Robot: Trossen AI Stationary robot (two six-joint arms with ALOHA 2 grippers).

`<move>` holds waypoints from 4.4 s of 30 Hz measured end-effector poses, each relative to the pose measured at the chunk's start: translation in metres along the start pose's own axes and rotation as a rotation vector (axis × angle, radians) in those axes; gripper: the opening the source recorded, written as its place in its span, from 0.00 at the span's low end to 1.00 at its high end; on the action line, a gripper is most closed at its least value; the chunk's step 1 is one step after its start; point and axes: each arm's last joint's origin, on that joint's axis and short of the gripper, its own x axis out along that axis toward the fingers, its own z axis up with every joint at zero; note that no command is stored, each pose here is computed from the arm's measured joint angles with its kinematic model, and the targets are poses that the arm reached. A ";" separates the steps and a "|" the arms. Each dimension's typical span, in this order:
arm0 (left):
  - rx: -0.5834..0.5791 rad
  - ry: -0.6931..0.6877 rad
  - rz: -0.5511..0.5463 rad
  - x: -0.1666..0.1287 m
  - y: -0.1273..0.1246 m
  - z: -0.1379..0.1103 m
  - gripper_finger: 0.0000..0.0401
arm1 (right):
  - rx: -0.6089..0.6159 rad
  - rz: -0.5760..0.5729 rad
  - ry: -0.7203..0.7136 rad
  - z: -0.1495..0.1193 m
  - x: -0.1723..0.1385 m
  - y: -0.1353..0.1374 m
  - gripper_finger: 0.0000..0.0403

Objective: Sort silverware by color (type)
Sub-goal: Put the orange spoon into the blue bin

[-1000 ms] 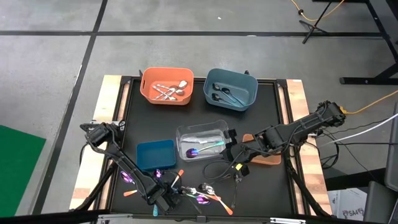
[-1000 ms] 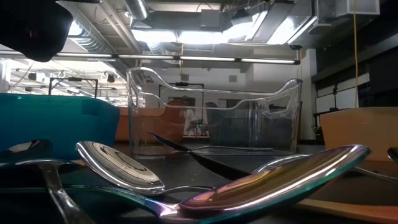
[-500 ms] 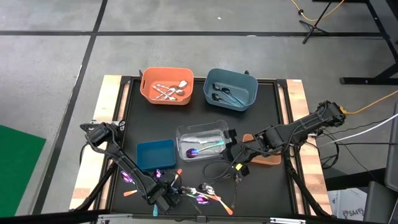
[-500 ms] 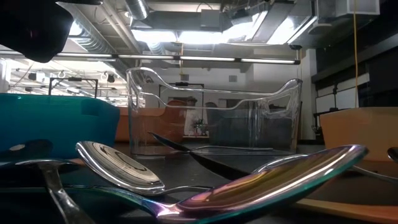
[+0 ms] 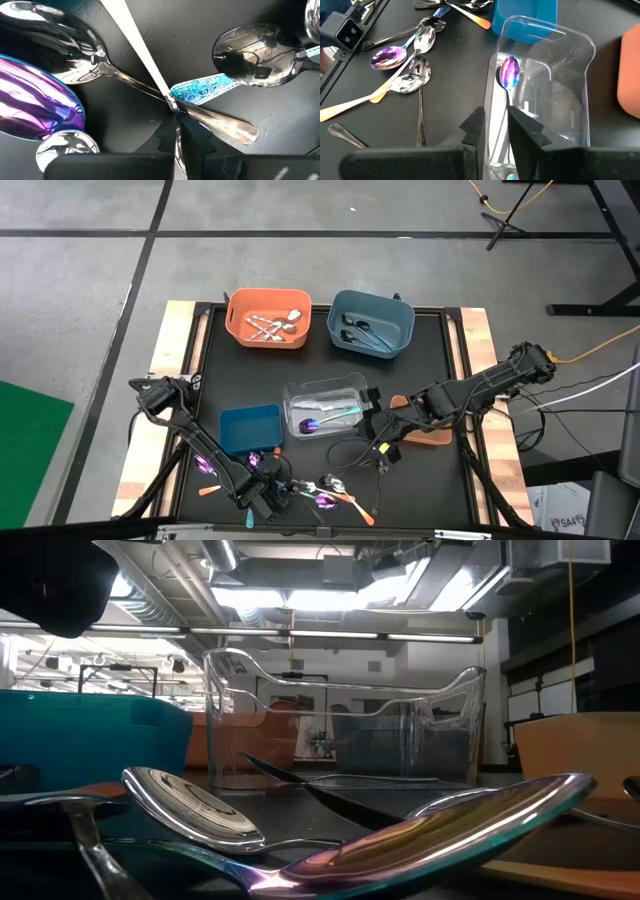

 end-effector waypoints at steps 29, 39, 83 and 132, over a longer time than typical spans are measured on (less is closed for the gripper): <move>0.008 -0.010 -0.030 -0.009 0.000 0.002 0.00 | 0.000 0.000 0.000 0.000 0.000 0.000 0.18; 0.021 -0.022 -0.040 -0.012 0.000 0.003 0.00 | 0.000 -0.001 0.000 0.000 0.000 0.000 0.18; 0.134 -0.071 -0.206 -0.048 -0.006 0.007 0.00 | 0.001 -0.001 -0.001 0.000 0.000 0.000 0.18; 0.499 -0.101 0.317 -0.086 0.118 0.068 0.00 | 0.001 0.025 -0.002 0.000 0.000 0.001 0.18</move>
